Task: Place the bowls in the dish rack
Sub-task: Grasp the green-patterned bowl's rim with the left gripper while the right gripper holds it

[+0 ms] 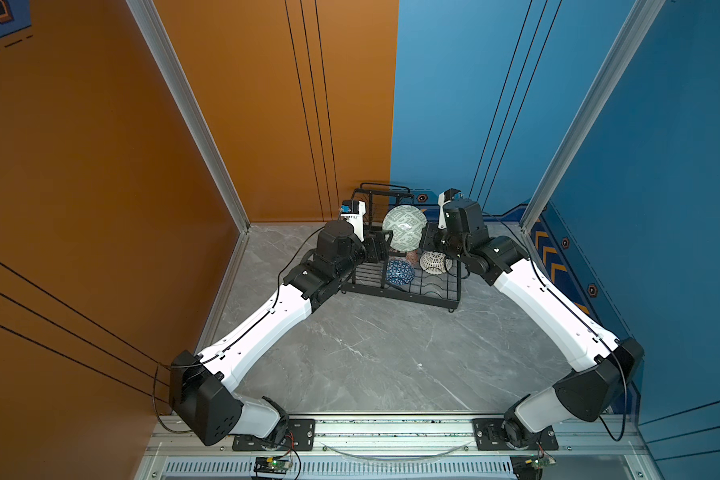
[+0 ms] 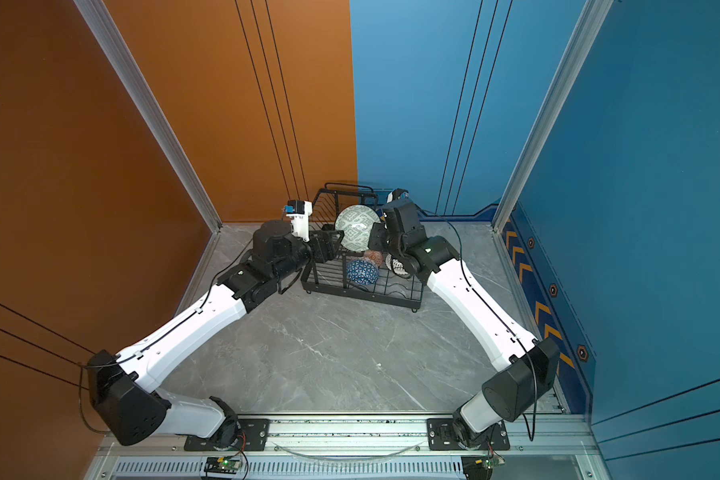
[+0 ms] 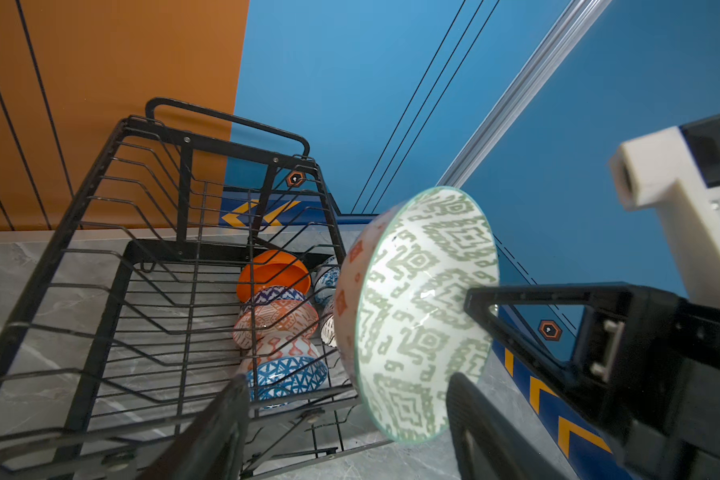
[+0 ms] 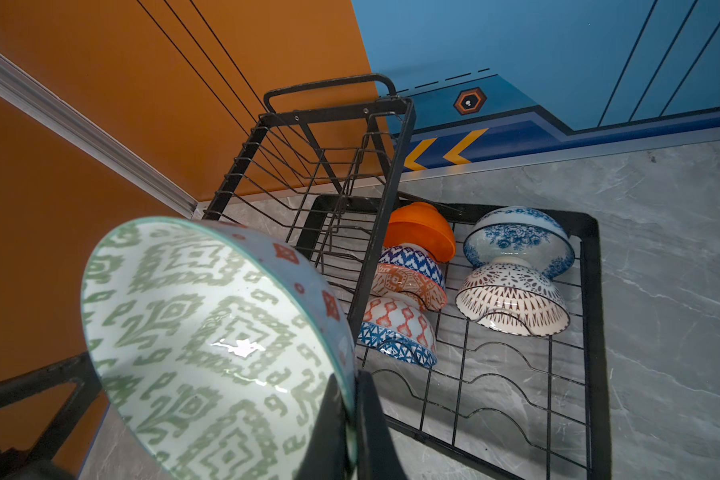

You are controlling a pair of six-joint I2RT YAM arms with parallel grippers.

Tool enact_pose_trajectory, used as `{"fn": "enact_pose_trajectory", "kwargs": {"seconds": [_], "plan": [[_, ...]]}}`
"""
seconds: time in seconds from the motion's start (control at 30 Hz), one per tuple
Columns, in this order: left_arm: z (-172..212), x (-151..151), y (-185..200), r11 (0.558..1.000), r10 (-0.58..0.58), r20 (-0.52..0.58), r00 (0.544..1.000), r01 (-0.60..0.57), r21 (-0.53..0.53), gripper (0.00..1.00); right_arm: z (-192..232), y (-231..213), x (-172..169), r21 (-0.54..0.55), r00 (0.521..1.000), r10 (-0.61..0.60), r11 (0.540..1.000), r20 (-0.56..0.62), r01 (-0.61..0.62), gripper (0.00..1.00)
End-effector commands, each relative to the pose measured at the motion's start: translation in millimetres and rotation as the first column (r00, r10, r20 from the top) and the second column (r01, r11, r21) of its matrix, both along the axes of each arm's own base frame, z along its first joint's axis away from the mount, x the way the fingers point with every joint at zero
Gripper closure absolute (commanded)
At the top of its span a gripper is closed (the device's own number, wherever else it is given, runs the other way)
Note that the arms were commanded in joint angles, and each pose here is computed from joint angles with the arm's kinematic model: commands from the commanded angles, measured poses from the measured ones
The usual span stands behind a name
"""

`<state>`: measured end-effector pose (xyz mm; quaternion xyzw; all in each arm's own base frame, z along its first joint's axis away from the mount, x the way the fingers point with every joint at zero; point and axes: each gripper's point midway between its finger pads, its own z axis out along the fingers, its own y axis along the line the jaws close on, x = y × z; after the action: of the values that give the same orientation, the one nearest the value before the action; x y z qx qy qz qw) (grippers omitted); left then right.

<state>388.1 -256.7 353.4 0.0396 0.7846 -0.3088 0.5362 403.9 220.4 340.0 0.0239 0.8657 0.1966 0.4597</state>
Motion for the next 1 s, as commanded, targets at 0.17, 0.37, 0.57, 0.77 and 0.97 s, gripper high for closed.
{"fn": "enact_pose_trajectory", "kwargs": {"seconds": [0.17,0.37,0.57,0.77,0.97], "plan": [[10,4,9,0.998,0.001,0.012,1.0,-0.001,-0.061,0.34,43,17,-3,0.087,0.993,0.026,0.996,0.115,-0.036,1.0],[6,9,6,0.998,-0.006,-0.003,1.0,0.006,-0.07,0.4,48,27,-6,0.091,0.988,0.036,0.995,0.147,-0.05,1.0],[-1,13,9,0.997,0.002,-0.02,1.0,-0.003,-0.073,0.5,53,38,-11,0.091,0.982,0.042,0.994,0.185,-0.06,1.0],[-4,14,10,0.997,0.002,-0.03,1.0,-0.004,-0.08,0.71,52,44,-12,0.093,0.979,0.043,0.994,0.199,-0.062,1.0],[-6,15,15,0.997,0.023,-0.031,0.999,-0.025,-0.075,0.87,49,45,-11,0.091,0.98,0.038,0.994,0.193,-0.057,0.94]]}}
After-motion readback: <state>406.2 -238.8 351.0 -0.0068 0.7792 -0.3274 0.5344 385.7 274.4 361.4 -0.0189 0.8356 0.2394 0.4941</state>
